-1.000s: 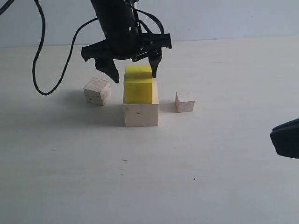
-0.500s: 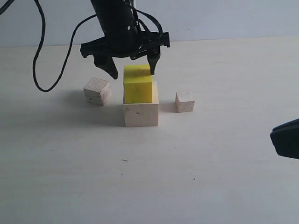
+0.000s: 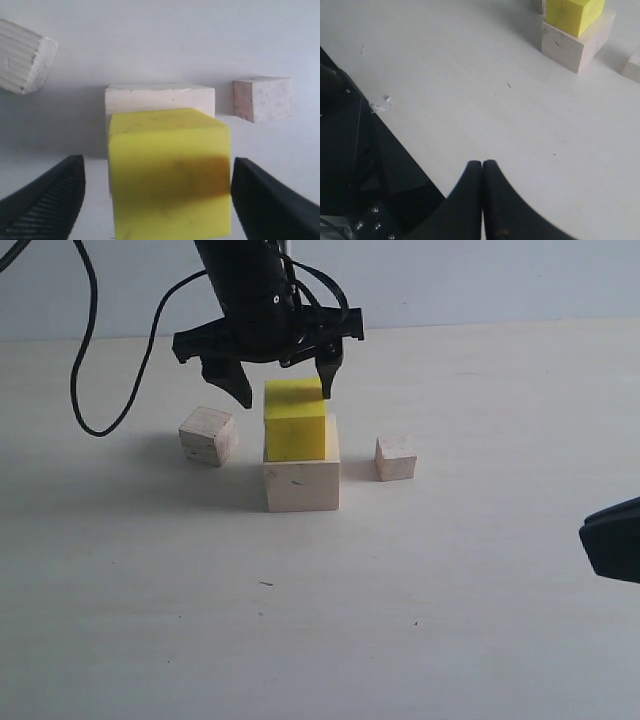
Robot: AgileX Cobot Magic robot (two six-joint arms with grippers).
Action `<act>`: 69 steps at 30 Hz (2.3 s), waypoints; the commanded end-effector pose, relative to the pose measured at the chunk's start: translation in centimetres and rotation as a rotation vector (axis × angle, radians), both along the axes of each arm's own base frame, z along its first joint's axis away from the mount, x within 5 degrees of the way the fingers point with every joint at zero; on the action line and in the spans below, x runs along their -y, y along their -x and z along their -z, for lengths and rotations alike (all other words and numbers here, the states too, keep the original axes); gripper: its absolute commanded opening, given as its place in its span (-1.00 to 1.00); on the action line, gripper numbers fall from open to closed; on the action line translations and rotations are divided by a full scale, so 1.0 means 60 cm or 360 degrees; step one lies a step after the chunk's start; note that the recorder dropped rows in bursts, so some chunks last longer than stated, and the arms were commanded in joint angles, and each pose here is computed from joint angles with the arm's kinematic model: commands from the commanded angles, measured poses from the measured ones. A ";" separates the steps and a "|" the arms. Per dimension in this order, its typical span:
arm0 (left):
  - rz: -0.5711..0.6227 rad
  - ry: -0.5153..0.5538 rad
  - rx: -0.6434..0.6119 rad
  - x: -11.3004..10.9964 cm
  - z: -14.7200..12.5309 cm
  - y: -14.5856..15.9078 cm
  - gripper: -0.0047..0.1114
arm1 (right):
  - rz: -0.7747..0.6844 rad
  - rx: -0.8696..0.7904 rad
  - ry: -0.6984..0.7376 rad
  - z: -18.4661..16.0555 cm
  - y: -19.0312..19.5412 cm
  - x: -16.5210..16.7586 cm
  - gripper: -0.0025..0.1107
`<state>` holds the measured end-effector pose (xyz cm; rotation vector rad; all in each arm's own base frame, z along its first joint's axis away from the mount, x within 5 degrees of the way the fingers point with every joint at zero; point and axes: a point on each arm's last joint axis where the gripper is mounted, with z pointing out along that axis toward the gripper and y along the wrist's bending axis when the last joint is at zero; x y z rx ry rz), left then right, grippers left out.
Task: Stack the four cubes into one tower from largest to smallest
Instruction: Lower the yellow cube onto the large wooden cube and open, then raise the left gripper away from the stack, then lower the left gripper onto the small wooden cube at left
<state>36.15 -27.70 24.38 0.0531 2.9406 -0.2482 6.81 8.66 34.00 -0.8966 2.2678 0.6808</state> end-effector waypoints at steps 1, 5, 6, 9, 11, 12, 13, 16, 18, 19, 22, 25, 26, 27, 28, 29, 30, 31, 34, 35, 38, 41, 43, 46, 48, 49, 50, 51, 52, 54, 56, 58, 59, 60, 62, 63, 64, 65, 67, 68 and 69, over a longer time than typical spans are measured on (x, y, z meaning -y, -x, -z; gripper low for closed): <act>0.0002 0.0011 -0.0001 -0.004 -0.015 0.005 0.41 | -0.0013 0.0010 -0.0004 0.001 0.003 0.001 -0.96; 0.0020 0.0021 0.0006 -0.007 -0.031 0.011 0.41 | -0.0013 0.0010 -0.0004 0.001 0.003 0.001 -0.96; 0.0037 0.0026 0.0014 -0.008 -0.036 0.012 0.41 | -0.0013 0.0010 -0.0004 0.001 0.003 0.001 -0.96; 0.0042 0.0066 0.0032 -0.010 -0.053 0.018 0.41 | -0.0013 0.0010 -0.0004 0.001 0.003 0.001 -0.96; 0.0065 0.0102 0.0042 -0.010 -0.066 0.023 0.41 | -0.0013 0.0010 -0.0004 0.001 0.003 0.001 -0.96; 0.0079 0.0118 0.0051 -0.011 -0.074 0.026 0.41 | -0.0013 0.0010 -0.0004 0.001 0.003 0.001 -0.96; 0.0092 0.0126 0.0064 -0.013 -0.081 0.028 0.41 | -0.0015 0.0005 0.0000 0.001 0.003 0.001 -0.96; 0.0154 0.0141 0.0132 -0.020 -0.108 0.037 0.41 | -0.0017 0.0001 0.0004 0.001 0.004 0.002 -0.96; 0.0208 0.0162 0.0194 -0.027 -0.135 0.047 0.38 | -0.0017 0.0001 0.0004 0.001 0.004 0.002 -0.96; 0.0208 0.0179 0.0220 -0.031 -0.148 0.052 0.35 | -0.0017 0.0001 0.0004 0.001 0.004 0.002 -0.96; 0.0261 0.0216 0.0313 -0.044 -0.189 0.069 0.20 | -0.0019 -0.0002 0.0006 0.002 0.004 0.002 -0.96; 0.0373 0.0184 0.0434 -0.060 -0.221 0.083 0.05 | -0.0019 -0.0002 0.0006 0.002 0.004 0.002 -0.96; 0.0418 0.0156 0.0478 -0.065 -0.230 0.086 0.02 | -0.0019 -0.0002 0.0006 0.002 0.004 0.002 -0.96; 0.0458 0.0120 0.0530 -0.072 -0.240 0.089 0.01 | -0.0020 -0.0004 0.0009 0.002 0.004 0.002 -0.96; 0.0483 0.0079 0.0580 -0.079 -0.249 0.092 0.01 | -0.0021 -0.0007 0.0011 0.002 0.005 0.002 -0.96; 0.0496 0.0031 0.0621 -0.085 -0.255 0.092 0.02 | -0.0022 -0.0009 0.0013 0.002 0.005 0.002 -0.96; 0.0496 -0.0020 0.0663 -0.092 -0.261 0.092 0.05 | -0.0023 -0.0011 0.0015 0.002 0.005 0.002 -0.96; 0.0491 -0.0070 0.0697 -0.098 -0.264 0.091 0.10 | -0.0025 -0.0014 0.0017 0.003 0.005 0.002 -0.96; 0.0545 -0.0195 0.0745 -0.105 -0.262 0.084 0.22 | -0.0025 -0.0014 0.0017 0.003 0.005 0.002 -0.96; 0.0572 -0.0228 0.0746 -0.105 -0.258 0.083 0.25 | -0.0025 -0.0014 0.0017 0.003 0.005 0.002 -0.96; 0.0612 -0.0391 0.0743 -0.115 -0.240 0.075 0.27 | -0.0025 -0.0014 0.0017 0.003 0.005 0.002 -0.96; 0.0599 -0.0544 0.0693 -0.138 -0.214 0.062 0.27 | -0.0025 -0.0014 0.0017 0.003 0.005 0.002 -0.96; 0.0563 -0.0577 0.0634 -0.157 -0.198 0.053 0.27 | -0.0025 -0.0014 0.0017 0.003 0.005 0.002 -0.96; 0.0495 -0.0556 0.0526 -0.184 -0.174 0.043 0.27 | -0.0025 -0.0014 0.0017 0.003 0.005 0.002 -0.96; 0.0450 -0.0460 0.0438 -0.196 -0.160 0.040 0.27 | -0.0021 -0.0013 0.0014 0.002 0.005 0.002 -0.96; 0.0434 -0.0406 0.0394 -0.203 -0.154 0.038 0.27 | -0.0019 -0.0009 0.0010 0.002 0.005 0.002 -0.96; 0.0440 -0.0356 0.0355 -0.209 -0.148 0.037 0.27 | -0.0018 -0.0006 0.0008 0.002 0.004 0.002 -0.96; 0.0451 -0.0318 0.0323 -0.212 -0.143 0.036 0.27 | -0.0017 -0.0004 0.0011 0.002 0.004 0.002 -0.96; 0.0467 -0.0277 0.0290 -0.216 -0.137 0.036 0.27 | -0.0017 -0.0004 0.0011 0.002 0.004 0.002 -0.96; 0.0488 -0.0225 0.0305 -0.220 -0.128 0.030 0.27 | -0.0016 0.0000 0.0012 0.002 0.004 0.002 -0.96; 0.0531 -0.0236 0.0311 -0.223 -0.116 0.025 0.27 | -0.0015 0.0001 0.0015 0.002 0.004 0.002 -0.96; 0.0567 -0.0244 0.0297 -0.219 -0.098 0.017 0.27 | -0.0017 0.0003 0.0016 0.002 0.004 0.002 -0.96; 0.0568 -0.0242 0.0291 -0.218 -0.090 0.014 0.27 | -0.0017 0.0003 0.0016 0.002 0.004 0.002 -0.96; 0.0572 -0.0245 0.0282 -0.216 -0.081 0.010 0.27 | -0.0017 0.0003 0.0016 0.002 0.004 0.002 -0.96; 0.0589 -0.0254 0.0259 -0.212 -0.061 0.000 0.27 | -0.0016 -0.0001 0.0016 0.002 0.004 0.003 -0.96; 0.0606 -0.0260 0.0248 -0.210 -0.051 -0.005 0.27 | -0.0018 -0.0005 0.0020 0.003 0.004 0.003 -0.96; 0.0627 -0.0267 0.0238 -0.208 -0.040 -0.010 0.27 | -0.0014 -0.0014 0.0020 0.003 0.005 0.003 -0.96; 0.0639 -0.0271 0.0235 -0.206 -0.033 -0.014 0.27 | -0.0004 -0.0022 0.0016 0.003 0.005 0.003 -0.96; 0.0653 -0.0275 0.0235 -0.204 -0.017 -0.023 0.27 | 0.0002 -0.0030 0.0014 0.003 0.005 0.003 -0.96; 0.0650 -0.0274 0.0240 -0.204 -0.012 -0.027 0.27 | 0.0002 -0.0030 0.0014 0.003 0.005 0.003 -0.96; 0.0649 -0.0275 0.0239 -0.204 -0.005 -0.031 0.27 | 0.0011 -0.0039 0.0009 0.003 0.005 0.003 -0.96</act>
